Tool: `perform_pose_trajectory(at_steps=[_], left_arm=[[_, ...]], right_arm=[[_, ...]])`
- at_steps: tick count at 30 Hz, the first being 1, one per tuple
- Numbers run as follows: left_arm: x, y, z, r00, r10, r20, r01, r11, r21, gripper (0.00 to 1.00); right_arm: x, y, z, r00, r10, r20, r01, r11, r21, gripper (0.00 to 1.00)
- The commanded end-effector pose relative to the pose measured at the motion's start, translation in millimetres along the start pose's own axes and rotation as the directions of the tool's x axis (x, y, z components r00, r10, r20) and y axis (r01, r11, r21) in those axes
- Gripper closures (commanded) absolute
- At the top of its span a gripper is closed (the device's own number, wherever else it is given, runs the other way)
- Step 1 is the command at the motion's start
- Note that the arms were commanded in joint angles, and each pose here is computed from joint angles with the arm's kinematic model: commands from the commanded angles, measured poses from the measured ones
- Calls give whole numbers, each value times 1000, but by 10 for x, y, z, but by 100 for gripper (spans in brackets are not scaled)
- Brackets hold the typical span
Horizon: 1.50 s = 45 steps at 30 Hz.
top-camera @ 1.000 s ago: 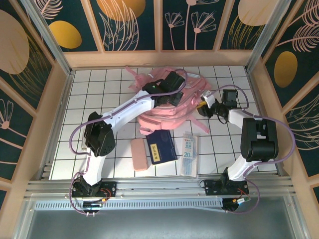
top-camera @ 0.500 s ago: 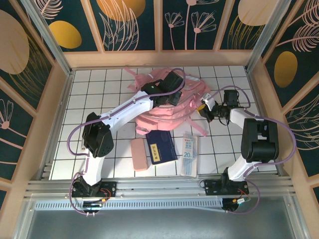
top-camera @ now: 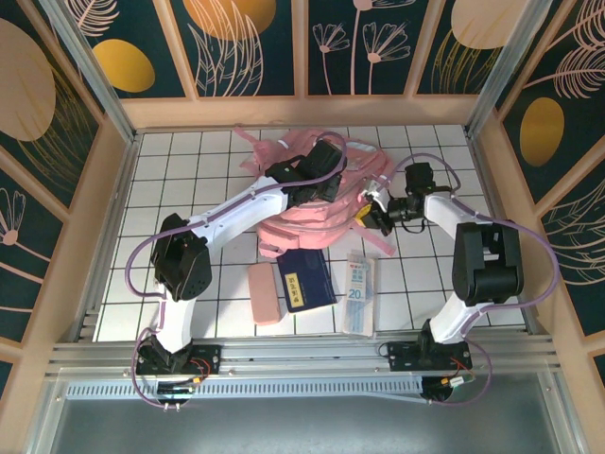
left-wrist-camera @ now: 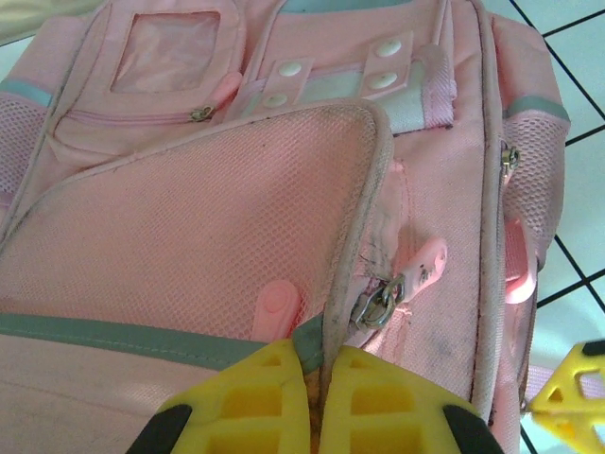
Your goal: Pack the student bag
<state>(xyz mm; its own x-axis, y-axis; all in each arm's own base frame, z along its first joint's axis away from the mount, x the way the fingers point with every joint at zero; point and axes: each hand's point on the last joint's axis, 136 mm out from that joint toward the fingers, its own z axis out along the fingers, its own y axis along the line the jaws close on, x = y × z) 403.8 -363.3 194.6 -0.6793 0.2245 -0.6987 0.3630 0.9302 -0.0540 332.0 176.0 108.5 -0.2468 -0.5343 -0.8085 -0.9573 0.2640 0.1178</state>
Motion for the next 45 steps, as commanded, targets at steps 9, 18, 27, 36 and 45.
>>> perform_pose_trajectory(at_steps=[9, 18, 27, 36, 45], left_arm=[[-530, -55, -132, 969, -188, 160, 176, 981, 83, 100], [-376, -45, 32, 975, -184, 123, 177, 982, 67, 100], [-381, -144, 40, 966, -234, 107, 220, 967, 128, 100], [-373, -211, 17, 961, -260, 99, 240, 955, 175, 100], [-280, -214, 23, 955, -284, 86, 259, 940, 222, 100]], right_arm=[[-557, 651, 232, 987, -76, 142, 102, 978, -183, 100], [-760, 691, 448, 985, 38, 169, -18, 993, -118, 100], [-1138, 813, 561, 836, 312, 452, -339, 940, -21, 100], [-1138, 821, 645, 704, 512, 493, -573, 819, -32, 82], [-295, 531, 224, 504, 723, 473, -863, 412, 291, 42]])
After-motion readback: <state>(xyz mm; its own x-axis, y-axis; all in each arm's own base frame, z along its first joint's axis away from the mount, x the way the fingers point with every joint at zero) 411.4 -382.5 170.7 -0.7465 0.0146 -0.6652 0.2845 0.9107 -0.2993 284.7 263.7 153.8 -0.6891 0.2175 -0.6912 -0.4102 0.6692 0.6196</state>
